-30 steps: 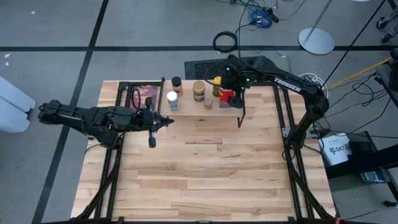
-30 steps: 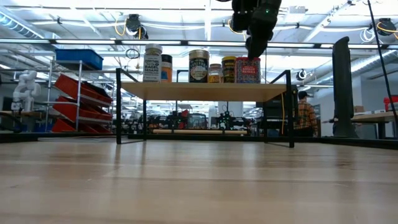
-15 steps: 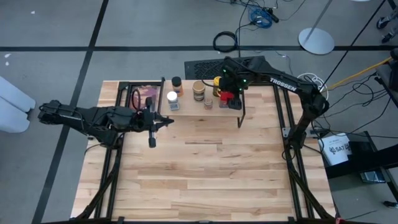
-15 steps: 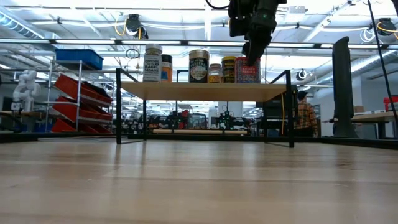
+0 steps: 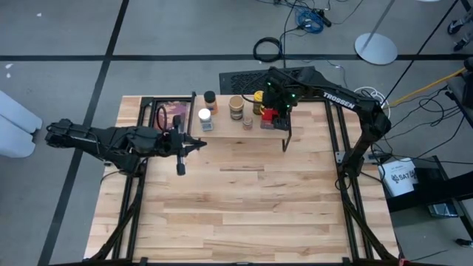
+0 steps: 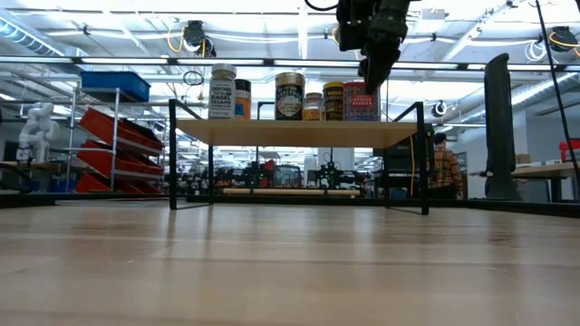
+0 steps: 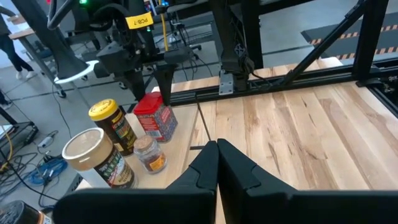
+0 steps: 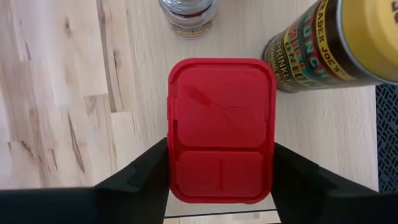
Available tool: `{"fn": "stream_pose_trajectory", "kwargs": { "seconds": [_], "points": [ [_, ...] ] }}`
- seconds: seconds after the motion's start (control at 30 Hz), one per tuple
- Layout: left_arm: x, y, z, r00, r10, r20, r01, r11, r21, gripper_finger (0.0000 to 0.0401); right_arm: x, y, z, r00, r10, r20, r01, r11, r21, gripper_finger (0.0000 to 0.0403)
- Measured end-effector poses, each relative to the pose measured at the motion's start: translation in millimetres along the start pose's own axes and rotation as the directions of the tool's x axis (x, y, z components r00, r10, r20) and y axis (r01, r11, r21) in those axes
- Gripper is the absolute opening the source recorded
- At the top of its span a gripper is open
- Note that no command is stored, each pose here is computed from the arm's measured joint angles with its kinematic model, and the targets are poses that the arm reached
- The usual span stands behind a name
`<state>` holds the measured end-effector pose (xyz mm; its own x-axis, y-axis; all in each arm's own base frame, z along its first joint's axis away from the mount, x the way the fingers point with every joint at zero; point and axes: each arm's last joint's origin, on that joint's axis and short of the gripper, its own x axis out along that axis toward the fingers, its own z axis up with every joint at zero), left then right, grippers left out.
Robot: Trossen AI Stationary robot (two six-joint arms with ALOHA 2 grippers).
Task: Shelf spices
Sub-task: Remove the red seasoning can from the shelf
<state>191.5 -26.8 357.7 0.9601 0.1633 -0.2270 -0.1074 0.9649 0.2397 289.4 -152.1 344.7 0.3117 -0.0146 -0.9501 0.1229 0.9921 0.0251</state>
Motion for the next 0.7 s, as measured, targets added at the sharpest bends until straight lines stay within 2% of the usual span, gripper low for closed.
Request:
{"fn": "stream_pose_trajectory", "kwargs": {
  "seconds": [0.13, 0.3, 0.47, 0.7],
  "points": [
    [0, 0, 0, 1.0, 0.0, 0.0, 0.0, 1.0, 0.0, 0.0006, -1, 6, 1, 1.0, 0.008, -0.015, -0.008, 1.0, 0.007, 0.0224],
    [0, 0, 0, 1.0, 0.0, -0.001, 0.0, 1.0, 0.0, 0.0006, -12, 20, 3, 0.999, 0.028, -0.031, -0.028, 1.0, 0.002, 0.0213],
    [0, 0, 0, 1.0, 0.0, -0.001, 0.0, 1.0, 0.0, 0.0006, -37, 38, 6, 0.999, 0.037, -0.025, -0.036, 0.999, 0.023, 0.0213],
    [0, 0, 0, 1.0, 0.0, -0.001, 0.0, 1.0, -0.001, 0.0006, -74, 66, 9, 0.995, 0.061, 0.075, -0.065, 0.997, 0.041, 0.0216]
  ]
}}
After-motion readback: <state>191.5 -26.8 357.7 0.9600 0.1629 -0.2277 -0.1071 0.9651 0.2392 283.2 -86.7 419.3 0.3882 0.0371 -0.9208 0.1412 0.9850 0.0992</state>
